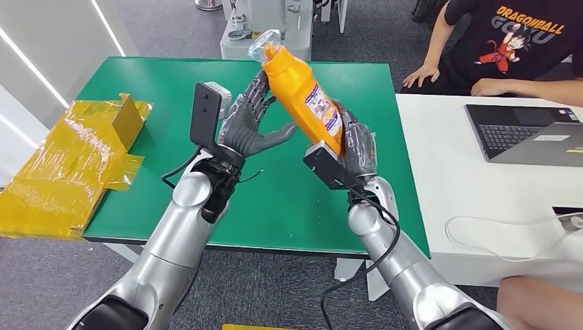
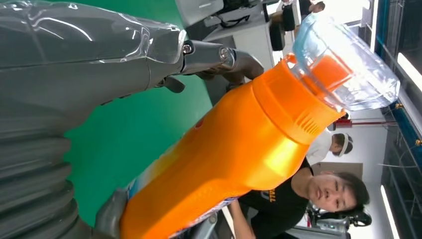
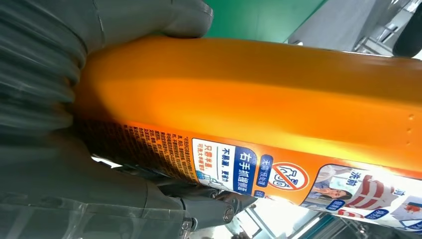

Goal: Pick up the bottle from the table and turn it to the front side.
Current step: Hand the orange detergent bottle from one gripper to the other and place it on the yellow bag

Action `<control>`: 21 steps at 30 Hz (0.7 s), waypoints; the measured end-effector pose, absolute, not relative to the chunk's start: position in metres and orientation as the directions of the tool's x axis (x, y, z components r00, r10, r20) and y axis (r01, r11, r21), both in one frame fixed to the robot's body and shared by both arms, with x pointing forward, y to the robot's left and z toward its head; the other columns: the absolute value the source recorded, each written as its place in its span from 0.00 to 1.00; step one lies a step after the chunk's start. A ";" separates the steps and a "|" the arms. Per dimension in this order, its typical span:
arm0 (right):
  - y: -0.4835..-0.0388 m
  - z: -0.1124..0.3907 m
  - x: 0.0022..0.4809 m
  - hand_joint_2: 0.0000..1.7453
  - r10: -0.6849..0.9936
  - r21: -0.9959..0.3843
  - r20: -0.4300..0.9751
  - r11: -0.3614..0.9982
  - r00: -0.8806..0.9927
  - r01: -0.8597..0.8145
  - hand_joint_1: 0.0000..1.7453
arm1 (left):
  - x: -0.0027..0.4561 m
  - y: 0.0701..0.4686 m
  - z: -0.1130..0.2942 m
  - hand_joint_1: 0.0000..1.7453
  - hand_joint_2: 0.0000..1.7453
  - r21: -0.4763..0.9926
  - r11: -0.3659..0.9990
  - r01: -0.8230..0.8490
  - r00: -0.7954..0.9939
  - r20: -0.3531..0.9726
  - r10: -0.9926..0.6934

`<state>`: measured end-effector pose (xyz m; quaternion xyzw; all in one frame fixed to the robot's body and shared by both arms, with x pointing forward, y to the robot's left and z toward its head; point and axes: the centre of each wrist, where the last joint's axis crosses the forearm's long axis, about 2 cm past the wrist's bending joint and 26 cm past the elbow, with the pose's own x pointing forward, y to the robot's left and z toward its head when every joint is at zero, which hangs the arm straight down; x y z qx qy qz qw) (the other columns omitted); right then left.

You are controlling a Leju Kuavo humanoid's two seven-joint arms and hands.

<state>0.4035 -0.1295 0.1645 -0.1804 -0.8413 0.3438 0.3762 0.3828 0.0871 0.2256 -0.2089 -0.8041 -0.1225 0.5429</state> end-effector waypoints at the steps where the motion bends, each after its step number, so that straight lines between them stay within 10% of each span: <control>1: -0.129 0.166 0.405 1.00 0.566 -0.713 0.507 0.699 -0.650 0.053 1.00 | 0.383 0.084 0.227 0.00 1.00 -0.037 0.881 0.472 -0.320 0.924 0.210; 21: -0.116 0.182 0.400 1.00 0.407 -0.600 0.566 0.800 -0.717 -0.019 1.00 | 0.390 0.098 0.214 0.00 1.00 -0.069 0.913 0.403 -0.308 0.929 0.207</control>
